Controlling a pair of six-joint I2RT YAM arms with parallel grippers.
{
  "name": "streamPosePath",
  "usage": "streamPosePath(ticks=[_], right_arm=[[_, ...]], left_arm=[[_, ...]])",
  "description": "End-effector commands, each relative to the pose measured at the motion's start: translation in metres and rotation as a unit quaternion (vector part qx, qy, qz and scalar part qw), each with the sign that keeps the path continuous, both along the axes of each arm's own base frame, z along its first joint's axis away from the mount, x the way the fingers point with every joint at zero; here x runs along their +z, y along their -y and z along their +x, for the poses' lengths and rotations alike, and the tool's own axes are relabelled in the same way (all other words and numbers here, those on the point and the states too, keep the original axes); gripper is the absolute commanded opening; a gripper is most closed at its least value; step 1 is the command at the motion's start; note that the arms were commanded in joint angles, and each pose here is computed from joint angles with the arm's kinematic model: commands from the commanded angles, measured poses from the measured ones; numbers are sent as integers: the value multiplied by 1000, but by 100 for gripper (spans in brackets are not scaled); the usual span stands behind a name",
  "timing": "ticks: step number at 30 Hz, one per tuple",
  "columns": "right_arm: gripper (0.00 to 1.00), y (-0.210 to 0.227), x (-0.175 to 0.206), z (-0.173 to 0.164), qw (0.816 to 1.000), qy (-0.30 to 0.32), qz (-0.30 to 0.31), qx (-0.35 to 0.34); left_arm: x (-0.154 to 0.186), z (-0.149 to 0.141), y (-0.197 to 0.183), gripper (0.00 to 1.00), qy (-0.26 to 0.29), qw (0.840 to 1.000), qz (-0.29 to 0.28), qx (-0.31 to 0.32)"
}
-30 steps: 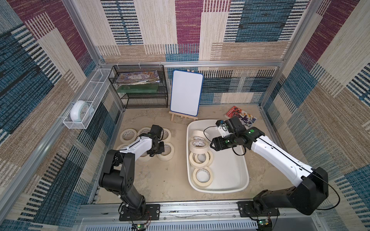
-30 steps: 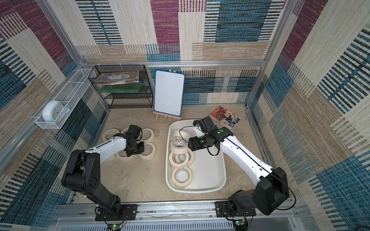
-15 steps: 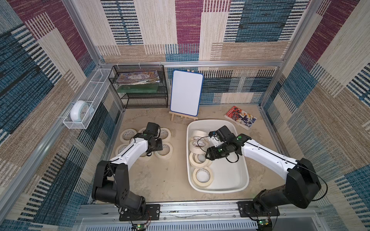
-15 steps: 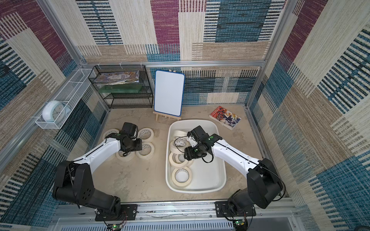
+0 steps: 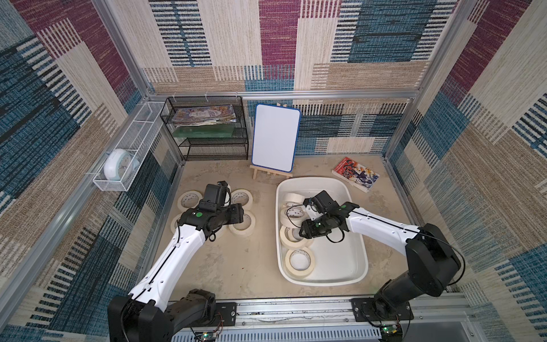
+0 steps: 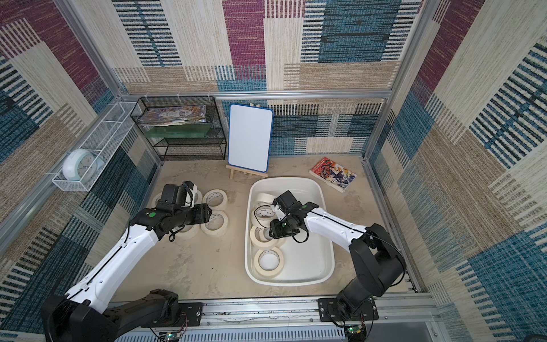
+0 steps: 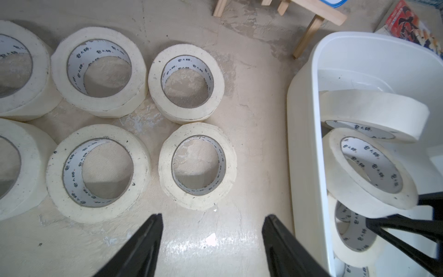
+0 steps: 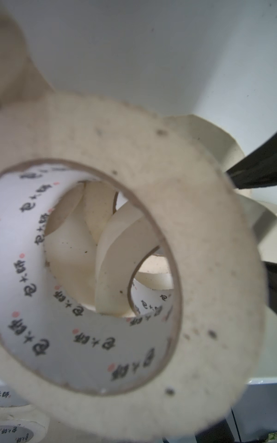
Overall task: Take out the art tape in the storage box
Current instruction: Pick up the art tape from the storage box.
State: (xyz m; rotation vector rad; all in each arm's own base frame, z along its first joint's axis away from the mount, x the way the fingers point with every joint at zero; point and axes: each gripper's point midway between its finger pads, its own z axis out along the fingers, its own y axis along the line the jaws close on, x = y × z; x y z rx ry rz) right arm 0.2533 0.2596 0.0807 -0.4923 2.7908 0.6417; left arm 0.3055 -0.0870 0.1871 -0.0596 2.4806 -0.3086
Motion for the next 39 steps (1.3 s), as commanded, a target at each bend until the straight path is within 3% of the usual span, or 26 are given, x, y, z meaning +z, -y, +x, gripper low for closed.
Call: streamPosePath(ticks=[1, 4, 7, 15, 24, 31, 39], right_arm=[[39, -10, 3, 3, 1000, 6, 15, -1], [20, -10, 7, 5, 1000, 14, 6, -2], [8, -7, 18, 8, 1000, 28, -4, -6], [4, 5, 67, 12, 997, 70, -29, -16], [0, -1, 99, 31, 993, 113, -38, -14], [0, -19, 112, 39, 992, 128, -22, 0], [0, -23, 115, 36, 991, 131, -17, 6]], left_arm=[[6, -7, 8, 71, -2, 1000, -12, -12], [9, -9, 18, 71, 2, 1000, -15, -26], [11, -11, 26, 71, 4, 999, -15, -37], [35, -18, 53, 71, 32, 996, -35, -71], [71, -28, 123, 70, 69, 976, -137, -157], [41, -20, 157, 69, 33, 971, -149, -186], [11, -2, 171, 64, 8, 976, -114, -184]])
